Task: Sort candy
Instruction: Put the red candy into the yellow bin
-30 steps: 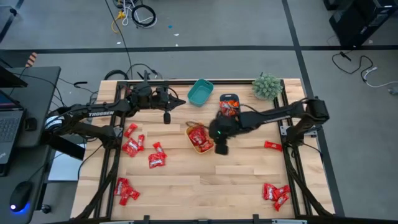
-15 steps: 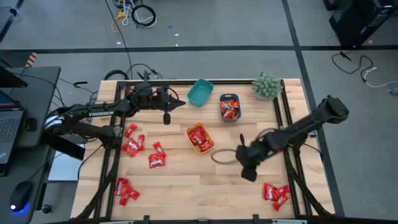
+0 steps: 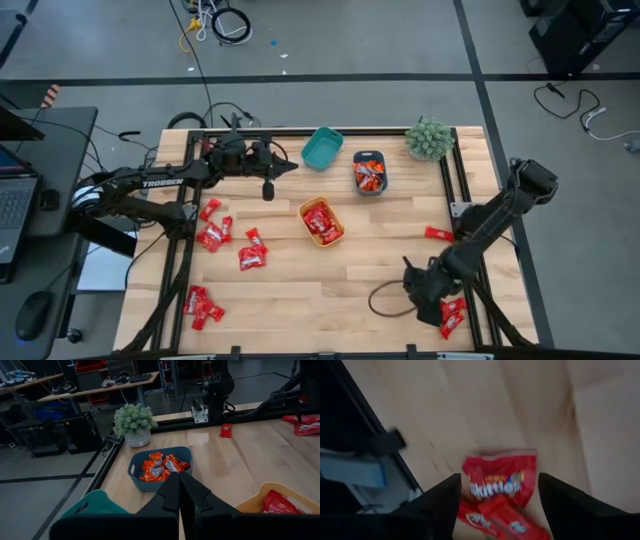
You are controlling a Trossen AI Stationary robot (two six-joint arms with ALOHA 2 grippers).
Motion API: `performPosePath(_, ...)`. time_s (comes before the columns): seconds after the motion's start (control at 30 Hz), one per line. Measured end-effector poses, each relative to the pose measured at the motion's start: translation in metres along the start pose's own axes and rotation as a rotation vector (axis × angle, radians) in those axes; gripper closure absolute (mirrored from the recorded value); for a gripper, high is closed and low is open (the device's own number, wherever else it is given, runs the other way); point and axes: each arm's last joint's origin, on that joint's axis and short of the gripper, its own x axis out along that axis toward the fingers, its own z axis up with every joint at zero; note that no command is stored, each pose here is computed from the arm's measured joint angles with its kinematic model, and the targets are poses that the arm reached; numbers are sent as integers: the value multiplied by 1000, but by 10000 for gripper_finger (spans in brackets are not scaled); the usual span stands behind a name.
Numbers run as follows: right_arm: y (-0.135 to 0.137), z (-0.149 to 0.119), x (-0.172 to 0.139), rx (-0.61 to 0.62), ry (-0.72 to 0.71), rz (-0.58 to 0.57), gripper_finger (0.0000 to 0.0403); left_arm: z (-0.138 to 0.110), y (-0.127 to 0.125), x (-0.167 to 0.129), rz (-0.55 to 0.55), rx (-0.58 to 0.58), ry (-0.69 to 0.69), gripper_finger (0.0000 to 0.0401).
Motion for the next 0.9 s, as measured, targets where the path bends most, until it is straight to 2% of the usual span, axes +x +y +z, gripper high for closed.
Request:
performPosePath(0.13, 5, -11, 17, 8, 36, -55, 130, 0, 0, 0, 0, -2, 5, 401)
performPosePath(0.3, 14, -11, 39, -12, 41, -52, 118, -1, 0, 0, 3, -5, 15, 401)
performPosePath(0.53, 15, -8, 60, -27, 121, -91, 134, -2, 0, 0, 16, -6, 20, 401)
performPosePath(0.67, 12, -7, 58, -57, 114, -109, 186, -2, 0, 0, 19, -6, 21, 401)
performPosePath(0.9, 0, 14, 40, -87, -28, -158, 356, -1, 0, 0, 19, -10, 19, 401)
